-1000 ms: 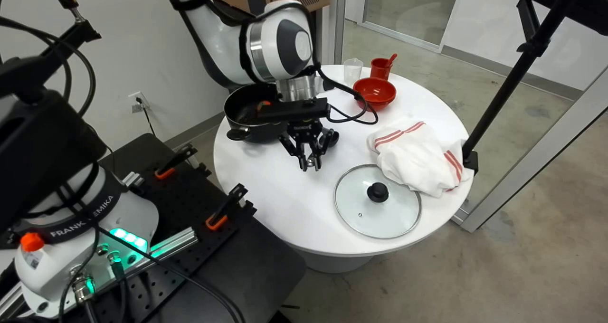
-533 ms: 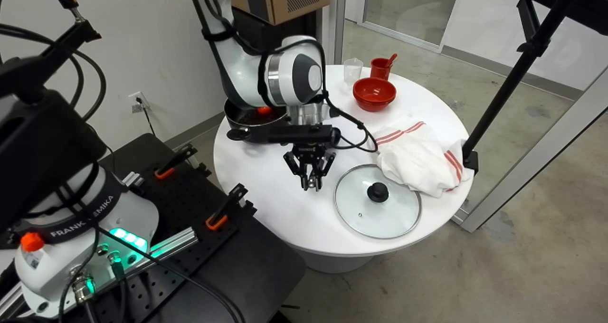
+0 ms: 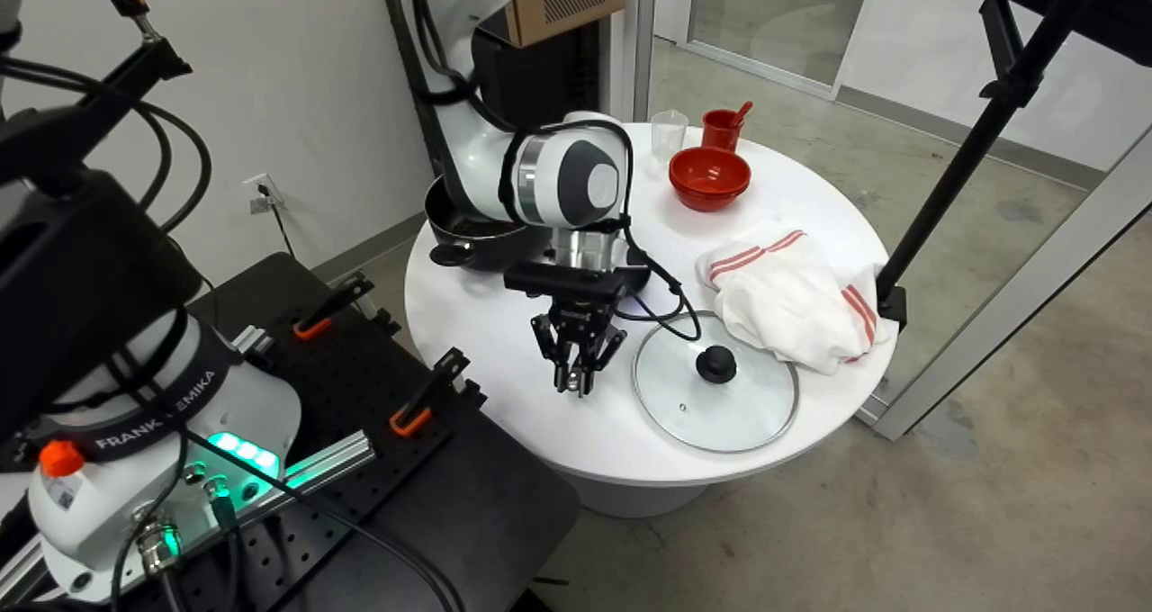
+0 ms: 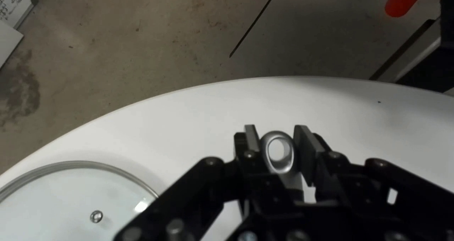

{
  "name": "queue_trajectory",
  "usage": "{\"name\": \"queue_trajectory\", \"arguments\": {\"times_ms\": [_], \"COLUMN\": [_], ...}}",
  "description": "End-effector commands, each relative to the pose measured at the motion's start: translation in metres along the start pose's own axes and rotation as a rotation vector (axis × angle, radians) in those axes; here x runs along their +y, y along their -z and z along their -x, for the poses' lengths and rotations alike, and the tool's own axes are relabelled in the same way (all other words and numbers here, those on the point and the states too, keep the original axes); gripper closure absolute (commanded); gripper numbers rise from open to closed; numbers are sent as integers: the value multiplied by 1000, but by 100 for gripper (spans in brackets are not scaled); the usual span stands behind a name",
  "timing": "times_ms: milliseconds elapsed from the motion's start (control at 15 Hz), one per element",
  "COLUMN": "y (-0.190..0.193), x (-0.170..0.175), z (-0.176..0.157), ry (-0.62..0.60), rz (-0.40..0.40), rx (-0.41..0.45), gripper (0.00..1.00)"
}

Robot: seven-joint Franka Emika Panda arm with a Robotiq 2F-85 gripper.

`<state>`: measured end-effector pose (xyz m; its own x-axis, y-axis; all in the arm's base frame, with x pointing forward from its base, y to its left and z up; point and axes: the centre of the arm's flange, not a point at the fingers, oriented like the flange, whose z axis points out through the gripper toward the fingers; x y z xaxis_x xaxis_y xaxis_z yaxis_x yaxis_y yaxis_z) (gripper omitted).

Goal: Stir the content in the pot with the spoon

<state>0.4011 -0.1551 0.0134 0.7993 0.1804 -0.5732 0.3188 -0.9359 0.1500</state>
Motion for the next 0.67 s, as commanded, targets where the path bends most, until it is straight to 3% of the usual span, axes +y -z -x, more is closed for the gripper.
{"name": "queue_trajectory", "arguments": {"times_ms": [0, 67, 467, 600], "y": [-9, -9, -5, 11], "x": [18, 24, 36, 22], "z": [-21, -24, -34, -25], "ry": [-56, -68, -85, -39], "rz": [39, 46, 86, 111], "rx": [-66, -72, -69, -16], "gripper": [58, 43, 2, 0]}}
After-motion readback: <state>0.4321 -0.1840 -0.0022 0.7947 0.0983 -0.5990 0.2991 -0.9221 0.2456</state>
